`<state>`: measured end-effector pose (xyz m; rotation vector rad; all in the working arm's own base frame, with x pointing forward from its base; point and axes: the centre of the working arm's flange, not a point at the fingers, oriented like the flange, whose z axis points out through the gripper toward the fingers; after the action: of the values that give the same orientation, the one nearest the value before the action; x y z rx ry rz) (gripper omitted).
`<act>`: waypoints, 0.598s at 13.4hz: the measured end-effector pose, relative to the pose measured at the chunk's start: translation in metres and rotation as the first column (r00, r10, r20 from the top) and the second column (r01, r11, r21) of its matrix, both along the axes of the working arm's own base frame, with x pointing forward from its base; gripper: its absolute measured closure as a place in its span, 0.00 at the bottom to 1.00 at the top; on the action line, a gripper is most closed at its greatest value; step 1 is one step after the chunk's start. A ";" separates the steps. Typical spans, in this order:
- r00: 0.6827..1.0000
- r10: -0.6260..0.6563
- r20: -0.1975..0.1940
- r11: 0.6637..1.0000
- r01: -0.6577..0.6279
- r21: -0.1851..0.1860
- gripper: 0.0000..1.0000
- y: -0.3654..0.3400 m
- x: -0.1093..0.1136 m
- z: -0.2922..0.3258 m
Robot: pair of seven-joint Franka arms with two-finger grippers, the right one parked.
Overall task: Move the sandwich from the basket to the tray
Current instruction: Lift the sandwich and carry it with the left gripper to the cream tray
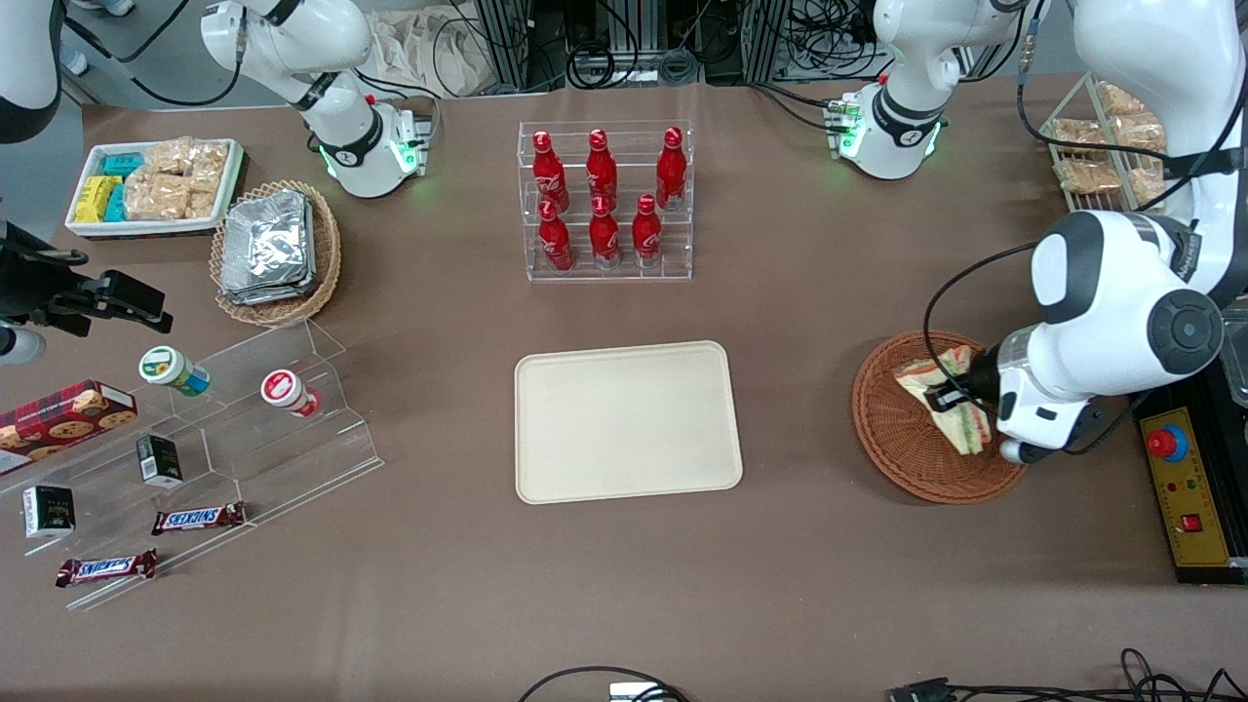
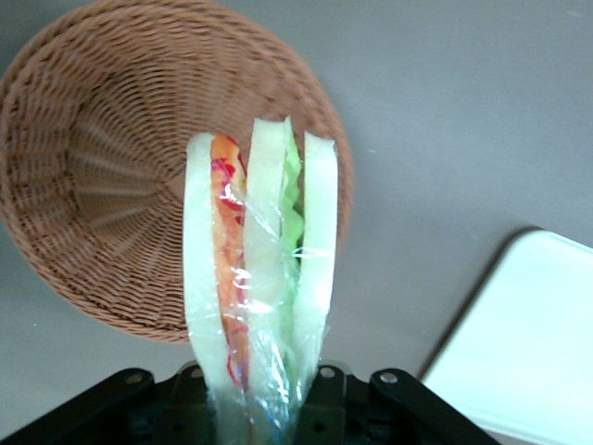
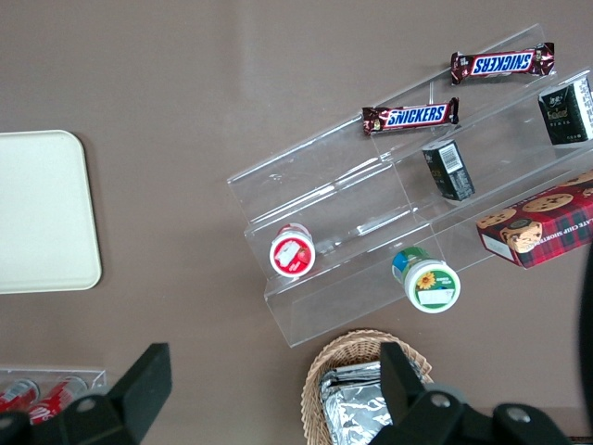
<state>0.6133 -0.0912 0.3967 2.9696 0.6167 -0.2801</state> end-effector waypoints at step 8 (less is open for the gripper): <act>0.985 -0.171 -0.006 0.985 0.171 -0.020 0.82 -0.159 0.008 -0.020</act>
<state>0.6211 -0.2500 0.3771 3.0078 0.3565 -0.3086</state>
